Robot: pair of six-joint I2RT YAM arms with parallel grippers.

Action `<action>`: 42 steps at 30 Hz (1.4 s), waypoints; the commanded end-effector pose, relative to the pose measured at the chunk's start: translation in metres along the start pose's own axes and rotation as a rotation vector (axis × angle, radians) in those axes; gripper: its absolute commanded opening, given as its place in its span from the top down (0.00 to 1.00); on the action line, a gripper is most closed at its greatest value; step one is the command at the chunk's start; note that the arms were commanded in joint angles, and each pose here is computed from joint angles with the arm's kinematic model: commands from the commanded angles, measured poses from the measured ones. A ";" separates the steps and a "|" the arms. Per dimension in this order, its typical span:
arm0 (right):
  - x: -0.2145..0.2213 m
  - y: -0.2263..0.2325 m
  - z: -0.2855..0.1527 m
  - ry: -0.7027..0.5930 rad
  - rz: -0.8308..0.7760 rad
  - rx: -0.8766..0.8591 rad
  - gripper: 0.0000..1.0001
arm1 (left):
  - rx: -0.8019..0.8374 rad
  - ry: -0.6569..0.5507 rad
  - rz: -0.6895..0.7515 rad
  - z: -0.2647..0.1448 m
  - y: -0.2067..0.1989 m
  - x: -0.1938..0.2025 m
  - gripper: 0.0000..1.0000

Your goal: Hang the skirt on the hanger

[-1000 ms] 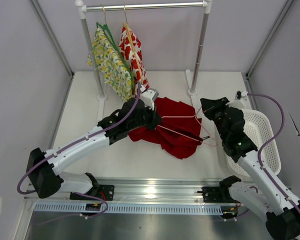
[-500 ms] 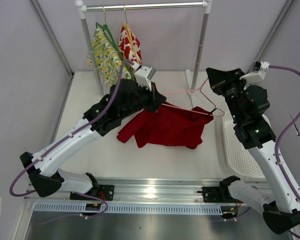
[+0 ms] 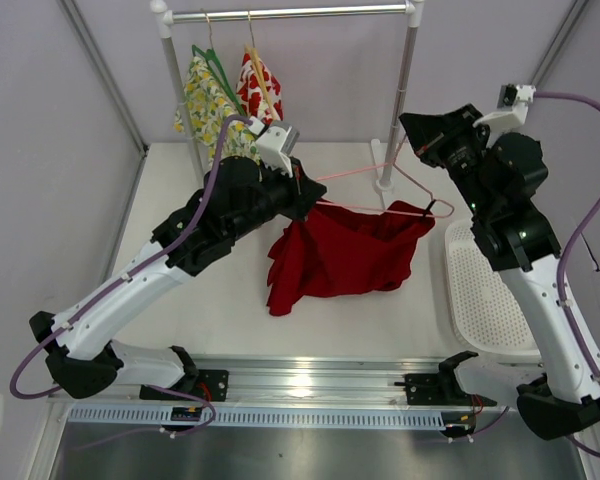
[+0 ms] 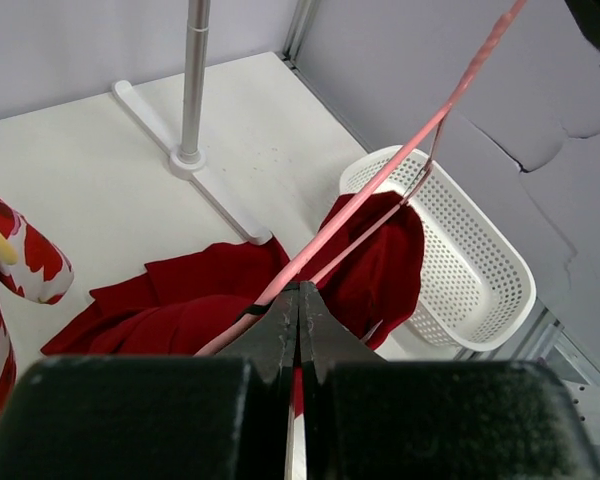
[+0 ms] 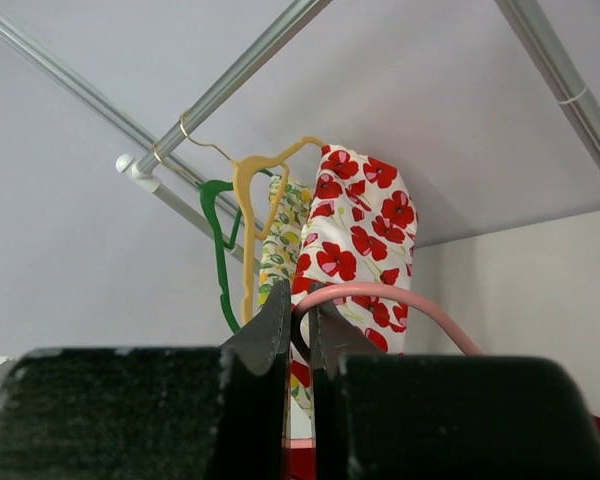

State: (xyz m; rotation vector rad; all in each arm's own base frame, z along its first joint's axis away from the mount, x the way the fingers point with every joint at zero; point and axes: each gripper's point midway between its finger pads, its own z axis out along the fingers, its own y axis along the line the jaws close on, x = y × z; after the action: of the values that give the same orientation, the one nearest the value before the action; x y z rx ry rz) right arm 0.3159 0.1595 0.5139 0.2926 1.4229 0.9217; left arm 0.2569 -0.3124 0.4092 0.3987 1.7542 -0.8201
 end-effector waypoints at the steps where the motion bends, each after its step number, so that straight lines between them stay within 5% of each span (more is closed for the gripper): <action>1: -0.013 0.062 0.001 0.049 0.013 -0.178 1.00 | 0.019 -0.045 0.027 -0.001 -0.007 -0.018 0.95; 11: 0.018 0.066 0.018 0.187 -0.042 -0.216 1.00 | 0.037 -0.033 0.116 -0.007 -0.003 -0.007 0.66; 42: 0.020 0.088 0.024 0.247 -0.029 -0.377 1.00 | 0.239 -0.225 0.297 -0.075 -0.041 -0.071 0.32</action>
State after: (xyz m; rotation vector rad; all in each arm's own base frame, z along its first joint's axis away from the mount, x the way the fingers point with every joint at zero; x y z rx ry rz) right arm 0.3283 0.2275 0.5294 -0.0368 1.5256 1.0879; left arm 0.2115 -0.2851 0.4406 0.7005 1.5577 -0.7970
